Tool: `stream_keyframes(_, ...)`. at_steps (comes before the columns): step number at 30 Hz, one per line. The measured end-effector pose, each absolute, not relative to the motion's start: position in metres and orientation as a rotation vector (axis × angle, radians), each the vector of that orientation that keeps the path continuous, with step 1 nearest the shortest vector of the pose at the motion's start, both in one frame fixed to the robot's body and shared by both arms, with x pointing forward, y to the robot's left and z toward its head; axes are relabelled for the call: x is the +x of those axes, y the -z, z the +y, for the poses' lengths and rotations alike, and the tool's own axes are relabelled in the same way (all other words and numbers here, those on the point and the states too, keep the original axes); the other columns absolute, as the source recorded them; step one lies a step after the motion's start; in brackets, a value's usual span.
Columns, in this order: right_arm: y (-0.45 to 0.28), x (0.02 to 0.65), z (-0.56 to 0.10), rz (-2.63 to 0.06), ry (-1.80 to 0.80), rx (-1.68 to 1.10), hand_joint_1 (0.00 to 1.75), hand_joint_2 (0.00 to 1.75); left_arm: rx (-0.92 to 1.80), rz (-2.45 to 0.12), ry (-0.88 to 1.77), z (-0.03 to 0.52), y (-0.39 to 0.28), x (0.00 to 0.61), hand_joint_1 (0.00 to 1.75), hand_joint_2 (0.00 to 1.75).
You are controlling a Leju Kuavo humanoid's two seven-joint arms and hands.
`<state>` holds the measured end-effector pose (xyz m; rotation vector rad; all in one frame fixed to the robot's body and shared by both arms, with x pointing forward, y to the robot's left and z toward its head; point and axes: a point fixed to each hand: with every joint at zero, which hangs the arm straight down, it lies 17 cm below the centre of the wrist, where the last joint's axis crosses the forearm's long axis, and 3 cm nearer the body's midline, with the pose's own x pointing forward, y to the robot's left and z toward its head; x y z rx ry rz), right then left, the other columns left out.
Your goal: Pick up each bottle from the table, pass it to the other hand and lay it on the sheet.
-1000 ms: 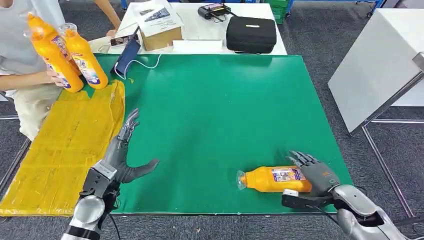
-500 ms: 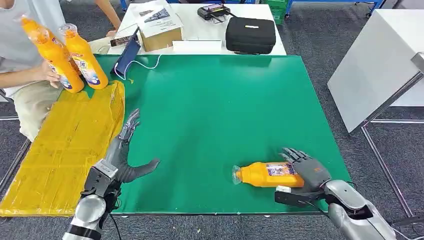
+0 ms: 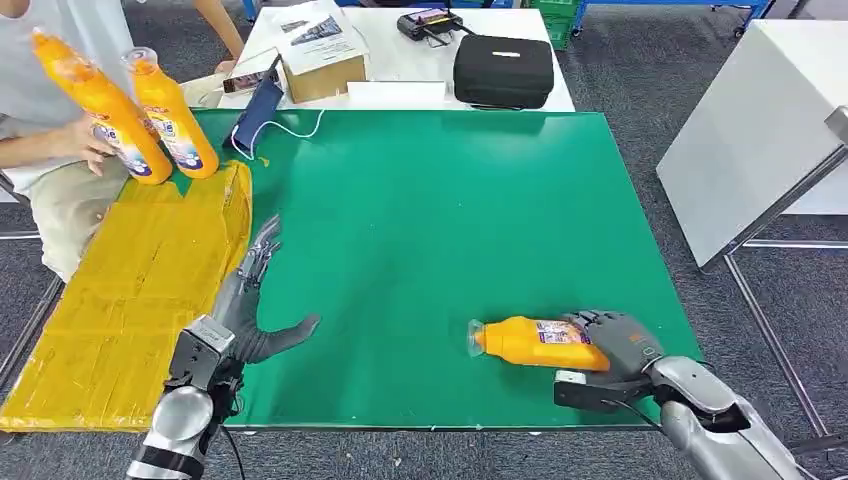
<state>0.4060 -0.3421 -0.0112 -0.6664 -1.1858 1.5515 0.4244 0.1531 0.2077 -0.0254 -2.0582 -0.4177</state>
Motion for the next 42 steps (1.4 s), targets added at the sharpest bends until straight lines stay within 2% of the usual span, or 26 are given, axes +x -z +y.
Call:
stream_keyframes(11, -0.007, 0.421, -0.329, -1.264, -1.458, -0.764, 1.75, 1.75, -0.064, -2.024, 0.427, 0.149, -0.197, 0.419, 0.00, 1.75)
stream_keyframes(17, -0.081, 0.448, -0.265, -1.620, -1.145, -0.856, 1.75, 1.75, -0.130, -1.989, 0.510, 0.121, -0.190, 0.411, 0.00, 1.75)
stream_keyframes(21, -0.152, 0.451, -0.230, -1.904, -0.800, -0.754, 1.75, 1.75, -0.180, -1.979, 0.570, 0.092, -0.190, 0.412, 0.00, 1.75)
stream_keyframes(25, -0.192, 0.447, -0.205, -2.042, -0.597, -0.648, 1.75, 1.75, -0.213, -1.991, 0.601, 0.067, -0.197, 0.416, 0.00, 1.75)
stream_keyframes(31, -0.205, 0.443, -0.181, -2.087, -0.513, -0.570, 1.75, 1.75, -0.241, -1.993, 0.613, 0.056, -0.204, 0.422, 0.00, 1.75)
stream_keyframes(34, -0.201, 0.443, -0.167, -2.081, -0.487, -0.446, 1.75, 1.75, -0.254, -1.994, 0.614, 0.054, -0.206, 0.424, 0.00, 1.75)
stream_keyframes(42, -0.158, 0.424, -0.045, -1.991, -0.581, -0.052, 1.75, 1.75, -0.316, -2.000, 0.540, 0.052, -0.224, 0.437, 0.00, 1.75)
